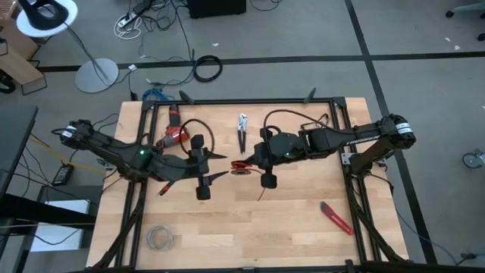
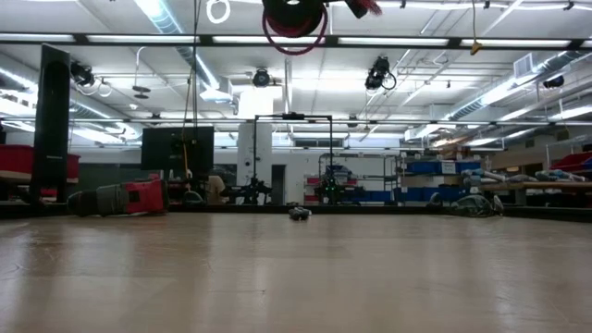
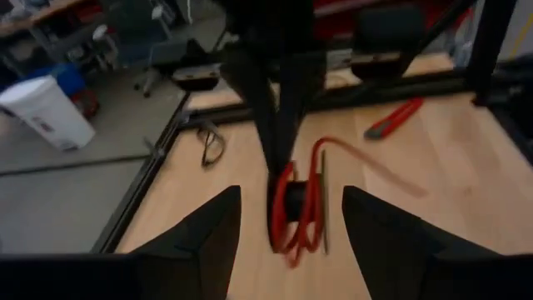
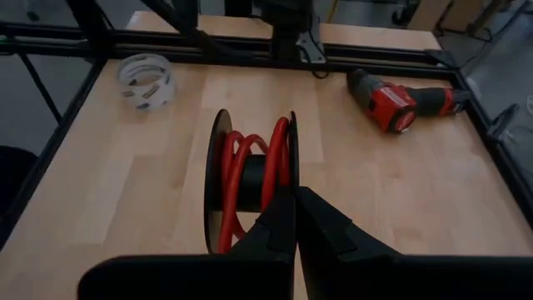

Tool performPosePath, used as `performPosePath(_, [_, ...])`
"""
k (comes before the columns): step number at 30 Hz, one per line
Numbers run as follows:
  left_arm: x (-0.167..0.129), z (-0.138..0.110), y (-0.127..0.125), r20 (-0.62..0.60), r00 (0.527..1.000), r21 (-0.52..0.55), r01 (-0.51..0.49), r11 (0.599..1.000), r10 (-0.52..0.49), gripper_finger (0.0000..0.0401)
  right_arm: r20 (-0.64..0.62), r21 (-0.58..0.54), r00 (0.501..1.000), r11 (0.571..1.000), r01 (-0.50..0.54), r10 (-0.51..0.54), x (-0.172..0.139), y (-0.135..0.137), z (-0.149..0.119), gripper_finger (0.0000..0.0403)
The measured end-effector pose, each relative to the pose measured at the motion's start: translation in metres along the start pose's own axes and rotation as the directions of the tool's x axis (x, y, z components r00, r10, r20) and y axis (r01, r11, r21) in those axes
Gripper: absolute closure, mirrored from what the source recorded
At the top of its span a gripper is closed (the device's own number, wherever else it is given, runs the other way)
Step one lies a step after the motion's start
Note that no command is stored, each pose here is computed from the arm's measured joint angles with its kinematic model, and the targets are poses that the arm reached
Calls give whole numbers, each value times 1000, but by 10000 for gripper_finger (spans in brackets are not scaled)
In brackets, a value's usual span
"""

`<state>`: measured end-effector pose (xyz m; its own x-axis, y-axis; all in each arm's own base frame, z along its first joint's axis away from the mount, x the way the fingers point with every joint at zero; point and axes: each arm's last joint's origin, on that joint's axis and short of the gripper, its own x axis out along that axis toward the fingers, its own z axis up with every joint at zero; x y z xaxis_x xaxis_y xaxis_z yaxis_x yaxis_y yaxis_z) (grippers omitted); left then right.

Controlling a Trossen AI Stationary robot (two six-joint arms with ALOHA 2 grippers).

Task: Coil cords
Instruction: Coil the red wire onto the black spool

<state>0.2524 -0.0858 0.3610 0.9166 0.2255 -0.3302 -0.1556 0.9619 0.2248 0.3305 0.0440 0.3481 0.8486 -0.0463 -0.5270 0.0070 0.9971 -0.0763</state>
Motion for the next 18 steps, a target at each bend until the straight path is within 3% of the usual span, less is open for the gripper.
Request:
performPosePath(8, [24,8,-13,-207,978,106,16,994,6,229,-10,34,1000,999,-28,28,2,-14,-1,403])
performPosePath(18, [34,36,-17,-290,956,176,20,984,32,242,-28,43,999,999,-22,23,3,-17,-2,403])
